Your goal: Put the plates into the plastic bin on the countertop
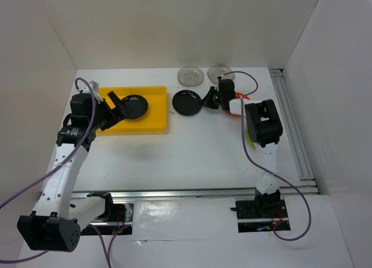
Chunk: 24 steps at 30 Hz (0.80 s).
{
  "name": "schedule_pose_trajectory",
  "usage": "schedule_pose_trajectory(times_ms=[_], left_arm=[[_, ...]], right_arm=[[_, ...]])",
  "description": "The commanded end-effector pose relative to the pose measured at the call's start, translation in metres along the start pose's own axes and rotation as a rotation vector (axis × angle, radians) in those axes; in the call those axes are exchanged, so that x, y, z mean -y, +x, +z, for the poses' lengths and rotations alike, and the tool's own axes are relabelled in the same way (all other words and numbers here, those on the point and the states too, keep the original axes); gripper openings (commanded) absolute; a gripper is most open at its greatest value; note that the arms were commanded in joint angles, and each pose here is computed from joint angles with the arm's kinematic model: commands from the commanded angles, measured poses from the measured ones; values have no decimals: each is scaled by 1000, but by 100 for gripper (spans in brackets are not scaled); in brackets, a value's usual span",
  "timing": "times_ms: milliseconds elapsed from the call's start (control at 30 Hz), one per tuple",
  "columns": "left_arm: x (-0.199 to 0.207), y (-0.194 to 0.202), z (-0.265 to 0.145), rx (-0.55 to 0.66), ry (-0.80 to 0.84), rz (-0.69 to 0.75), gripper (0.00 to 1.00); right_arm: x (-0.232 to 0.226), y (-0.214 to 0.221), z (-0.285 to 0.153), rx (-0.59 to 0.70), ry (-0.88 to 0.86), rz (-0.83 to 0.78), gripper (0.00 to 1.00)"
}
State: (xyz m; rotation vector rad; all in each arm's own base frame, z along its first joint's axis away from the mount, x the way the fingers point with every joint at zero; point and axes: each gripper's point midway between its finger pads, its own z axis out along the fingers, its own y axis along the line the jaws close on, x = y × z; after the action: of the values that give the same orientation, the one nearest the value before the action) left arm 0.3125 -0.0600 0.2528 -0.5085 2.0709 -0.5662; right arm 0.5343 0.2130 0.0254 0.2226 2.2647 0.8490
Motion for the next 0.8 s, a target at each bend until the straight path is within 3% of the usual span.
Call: schedule_pose_trajectory(times_ms=[0, 200, 233, 300, 333, 433, 533, 767], left_arm=[[0, 16, 9, -65, 38, 34, 99], [32, 43, 21, -127, 177, 72, 99], [38, 46, 24, -138, 198, 69, 99], [50, 47, 30, -134, 242, 89, 99], [60, 54, 33, -150, 265, 90, 99], [86, 76, 44, -227, 337, 119, 99], [105, 90, 55, -244, 351, 135, 99], [131, 103, 74, -243, 425, 127, 99]], right_arm=[[24, 31, -2, -83, 51, 51, 3], [-5, -7, -58, 54, 62, 27, 0], [-32, -25, -83, 119, 39, -1, 0], [-39, -20, -105, 155, 74, -37, 0], [-64, -27, -128, 194, 41, -60, 0], [-78, -8, -151, 171, 11, -83, 0], [-105, 11, -180, 129, -135, -110, 0], [-133, 29, -211, 86, -266, -134, 0]])
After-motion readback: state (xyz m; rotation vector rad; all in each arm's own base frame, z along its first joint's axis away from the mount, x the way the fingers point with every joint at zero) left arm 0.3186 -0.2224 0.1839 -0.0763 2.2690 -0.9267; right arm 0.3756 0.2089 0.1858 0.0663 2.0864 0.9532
